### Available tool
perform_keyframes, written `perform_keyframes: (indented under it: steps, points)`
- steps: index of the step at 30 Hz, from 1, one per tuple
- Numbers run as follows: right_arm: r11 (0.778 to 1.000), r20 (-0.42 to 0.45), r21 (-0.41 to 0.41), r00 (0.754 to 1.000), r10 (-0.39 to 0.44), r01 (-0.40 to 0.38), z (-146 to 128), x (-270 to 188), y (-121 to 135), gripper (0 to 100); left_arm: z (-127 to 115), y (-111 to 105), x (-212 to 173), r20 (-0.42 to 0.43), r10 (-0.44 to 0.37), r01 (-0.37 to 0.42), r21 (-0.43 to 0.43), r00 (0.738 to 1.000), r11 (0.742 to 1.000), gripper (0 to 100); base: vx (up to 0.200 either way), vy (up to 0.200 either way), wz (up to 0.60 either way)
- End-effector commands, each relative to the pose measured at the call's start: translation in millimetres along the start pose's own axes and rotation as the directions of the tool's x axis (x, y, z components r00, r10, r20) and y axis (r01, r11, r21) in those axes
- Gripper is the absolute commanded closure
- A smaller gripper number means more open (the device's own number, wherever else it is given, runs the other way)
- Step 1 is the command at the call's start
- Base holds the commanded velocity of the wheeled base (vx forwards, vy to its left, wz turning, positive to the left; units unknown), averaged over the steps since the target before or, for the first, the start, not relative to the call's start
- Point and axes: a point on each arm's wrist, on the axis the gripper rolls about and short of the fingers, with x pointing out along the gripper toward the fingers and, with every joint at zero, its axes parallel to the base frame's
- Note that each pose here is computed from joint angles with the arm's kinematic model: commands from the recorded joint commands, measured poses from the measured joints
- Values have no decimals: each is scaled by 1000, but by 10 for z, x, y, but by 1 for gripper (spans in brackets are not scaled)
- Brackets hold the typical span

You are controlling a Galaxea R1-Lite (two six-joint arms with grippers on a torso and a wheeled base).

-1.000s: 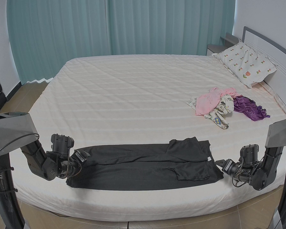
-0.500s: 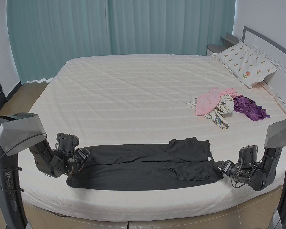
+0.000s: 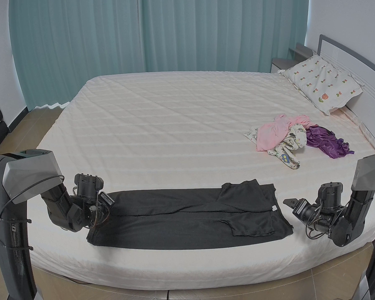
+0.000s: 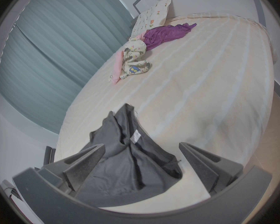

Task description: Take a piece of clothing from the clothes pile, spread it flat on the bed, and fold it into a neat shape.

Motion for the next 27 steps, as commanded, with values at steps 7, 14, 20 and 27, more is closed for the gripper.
perform_keyframes:
  steps: [7, 14, 20, 27]
  points:
    - [990, -20, 60, 991, 129, -128, -99, 89, 455, 0, 94, 3, -17, 118, -96, 101, -38, 988, 994, 100, 0, 0, 0]
    - [991, -123, 96, 987, 109, -97, -292, 278, 682, 0, 83, 14, -5, 119, -102, 107, -38, 988, 993, 100, 0, 0, 0]
    - [991, -160, 123, 984, 76, -57, -351, 498, 748, 0, 84, 10, 1, 118, -105, 111, -40, 987, 993, 100, 0, 0, 0]
    - [993, -184, 109, 982, 54, -34, -419, 654, 786, 0, 88, 1, 11, 119, -110, 115, -40, 987, 993, 100, 0, 0, 0]
